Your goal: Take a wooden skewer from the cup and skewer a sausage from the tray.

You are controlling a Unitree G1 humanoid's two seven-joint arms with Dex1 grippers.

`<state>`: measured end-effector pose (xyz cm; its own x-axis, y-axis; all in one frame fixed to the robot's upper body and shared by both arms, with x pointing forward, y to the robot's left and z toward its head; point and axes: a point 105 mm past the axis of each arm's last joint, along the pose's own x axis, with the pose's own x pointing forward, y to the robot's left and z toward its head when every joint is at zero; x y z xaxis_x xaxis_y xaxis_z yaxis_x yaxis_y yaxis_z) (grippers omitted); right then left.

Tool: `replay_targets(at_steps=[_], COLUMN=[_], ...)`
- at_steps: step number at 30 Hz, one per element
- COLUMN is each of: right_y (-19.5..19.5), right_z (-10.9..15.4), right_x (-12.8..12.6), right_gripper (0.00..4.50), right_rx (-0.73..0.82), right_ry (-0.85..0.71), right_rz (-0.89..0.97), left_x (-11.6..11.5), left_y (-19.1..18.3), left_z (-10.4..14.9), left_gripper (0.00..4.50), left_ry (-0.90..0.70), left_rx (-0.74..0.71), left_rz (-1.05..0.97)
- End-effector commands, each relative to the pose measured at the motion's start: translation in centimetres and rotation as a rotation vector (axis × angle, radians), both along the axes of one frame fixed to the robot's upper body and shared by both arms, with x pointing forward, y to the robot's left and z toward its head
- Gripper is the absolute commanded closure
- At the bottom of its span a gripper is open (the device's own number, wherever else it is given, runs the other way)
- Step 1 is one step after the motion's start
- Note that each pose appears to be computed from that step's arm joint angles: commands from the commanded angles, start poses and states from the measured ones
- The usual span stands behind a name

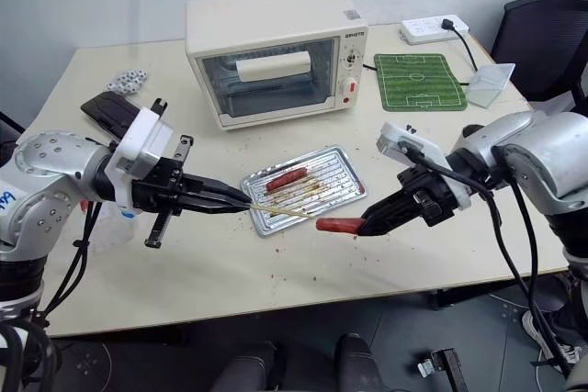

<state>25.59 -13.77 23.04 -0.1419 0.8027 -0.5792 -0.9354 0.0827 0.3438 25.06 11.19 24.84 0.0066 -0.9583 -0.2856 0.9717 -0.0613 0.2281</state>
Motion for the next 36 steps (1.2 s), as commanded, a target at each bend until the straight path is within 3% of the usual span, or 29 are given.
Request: replay_targets(at_steps=[1, 17, 36], right_y=[-0.1, 0.4, 3.1], right_z=[1.5, 1.7, 3.4], right_x=[-0.4, -0.3, -0.9], right_gripper=[4.18, 4.18, 4.18], right_rx=[0.036, 0.057, 0.131], right_ry=[-0.026, -0.019, -0.008], right_rz=[0.013, 0.010, 0.067], left_x=[-0.3, -0.3, 0.6], left_y=[0.1, -0.4, -4.1], left_z=[0.9, 0.9, 0.1], left_gripper=[4.50, 4.50, 4.50], left_ry=[-0.048, -0.049, -0.075], left_rx=[-0.005, -0.016, -0.079], left_rz=[-0.009, -0.017, -0.095])
